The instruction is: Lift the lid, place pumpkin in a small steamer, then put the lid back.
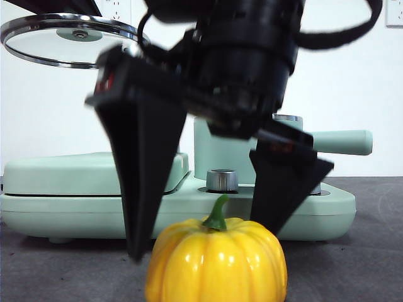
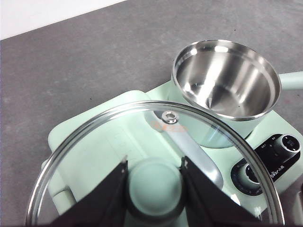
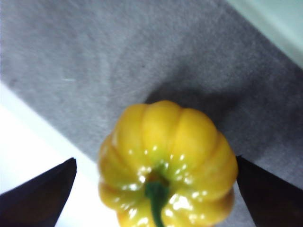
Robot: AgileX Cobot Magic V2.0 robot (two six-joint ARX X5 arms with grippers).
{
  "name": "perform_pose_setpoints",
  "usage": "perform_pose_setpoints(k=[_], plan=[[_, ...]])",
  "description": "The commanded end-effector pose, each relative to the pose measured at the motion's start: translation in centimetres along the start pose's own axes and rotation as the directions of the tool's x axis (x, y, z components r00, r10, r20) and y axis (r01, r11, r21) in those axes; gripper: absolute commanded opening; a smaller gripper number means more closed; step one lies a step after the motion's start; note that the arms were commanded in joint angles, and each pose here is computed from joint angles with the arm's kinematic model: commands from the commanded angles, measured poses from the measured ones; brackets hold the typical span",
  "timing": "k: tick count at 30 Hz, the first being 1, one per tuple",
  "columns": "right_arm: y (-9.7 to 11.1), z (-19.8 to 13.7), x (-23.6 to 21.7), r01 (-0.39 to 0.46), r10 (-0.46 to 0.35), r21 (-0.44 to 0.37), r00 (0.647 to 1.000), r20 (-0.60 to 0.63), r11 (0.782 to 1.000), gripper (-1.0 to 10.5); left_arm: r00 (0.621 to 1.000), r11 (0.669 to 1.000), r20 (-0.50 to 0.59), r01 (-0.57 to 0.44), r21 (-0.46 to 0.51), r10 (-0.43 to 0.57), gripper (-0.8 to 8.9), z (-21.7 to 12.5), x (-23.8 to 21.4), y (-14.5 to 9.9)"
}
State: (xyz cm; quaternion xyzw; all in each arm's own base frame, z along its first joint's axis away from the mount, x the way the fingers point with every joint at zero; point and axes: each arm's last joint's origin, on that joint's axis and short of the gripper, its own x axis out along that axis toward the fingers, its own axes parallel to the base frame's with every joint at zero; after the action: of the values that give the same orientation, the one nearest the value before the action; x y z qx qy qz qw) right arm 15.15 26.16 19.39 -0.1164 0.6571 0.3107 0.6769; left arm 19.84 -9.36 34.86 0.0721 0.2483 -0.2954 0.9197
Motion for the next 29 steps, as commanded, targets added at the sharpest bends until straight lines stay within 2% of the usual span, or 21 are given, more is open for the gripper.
perform_pose_setpoints(k=[1, 5, 8, 10, 15, 21, 24, 29], plan=[[0.5, 0.4, 1.1, 0.005, -0.005, -0.005, 1.0, -0.027, 1.0, 6.5, 0.999, 1.0, 0.042, 0.004, 0.005, -0.004, 0.15, 0.7, -0.3, -0.1], [0.4, 0.5, 1.7, 0.015, -0.015, -0.001, 0.999, -0.045, 1.0, 6.0, 0.999, 1.0, 0.041, 0.004, 0.005, -0.004, 0.15, 0.7, -0.3, -0.1], [0.5, 0.5, 1.6, 0.013, -0.013, -0.001, 0.999, -0.044, 1.0, 4.2, 0.999, 1.0, 0.041, 0.003, 0.006, -0.004, 0.15, 0.7, -0.3, -0.1], [0.3, 0.6, 1.3, 0.013, -0.013, 0.007, 0.999, -0.049, 1.0, 3.6, 0.999, 1.0, 0.041, 0.003, 0.006, -0.003, 0.15, 0.7, -0.3, -0.1], [0.3, 1.5, -0.9, 0.016, -0.014, 0.02, 0.997, -0.072, 1.0, 3.6, 0.999, 1.0, 0.038, 0.002, 0.006, -0.002, 0.15, 0.7, -0.3, -0.1], [-0.4, 3.6, -6.8, 0.033, -0.028, 0.064, 0.997, -0.078, 0.997, 3.6, 0.999, 1.0, 0.038, -0.008, 0.002, 0.008, 0.15, 0.6, -0.3, 0.2], [-1.4, 4.7, -9.9, 0.028, -0.025, 0.081, 0.999, -0.037, 0.996, 3.6, 0.999, 1.0, 0.038, -0.012, -0.002, 0.012, 0.15, 0.6, -0.4, 0.3], [-3.9, 6.7, -14.0, 0.044, -0.055, 0.097, 0.992, 0.114, 0.994, 3.6, 0.999, 1.0, 0.038, -0.012, -0.003, 0.012, 0.15, 0.6, -0.4, 0.3]])
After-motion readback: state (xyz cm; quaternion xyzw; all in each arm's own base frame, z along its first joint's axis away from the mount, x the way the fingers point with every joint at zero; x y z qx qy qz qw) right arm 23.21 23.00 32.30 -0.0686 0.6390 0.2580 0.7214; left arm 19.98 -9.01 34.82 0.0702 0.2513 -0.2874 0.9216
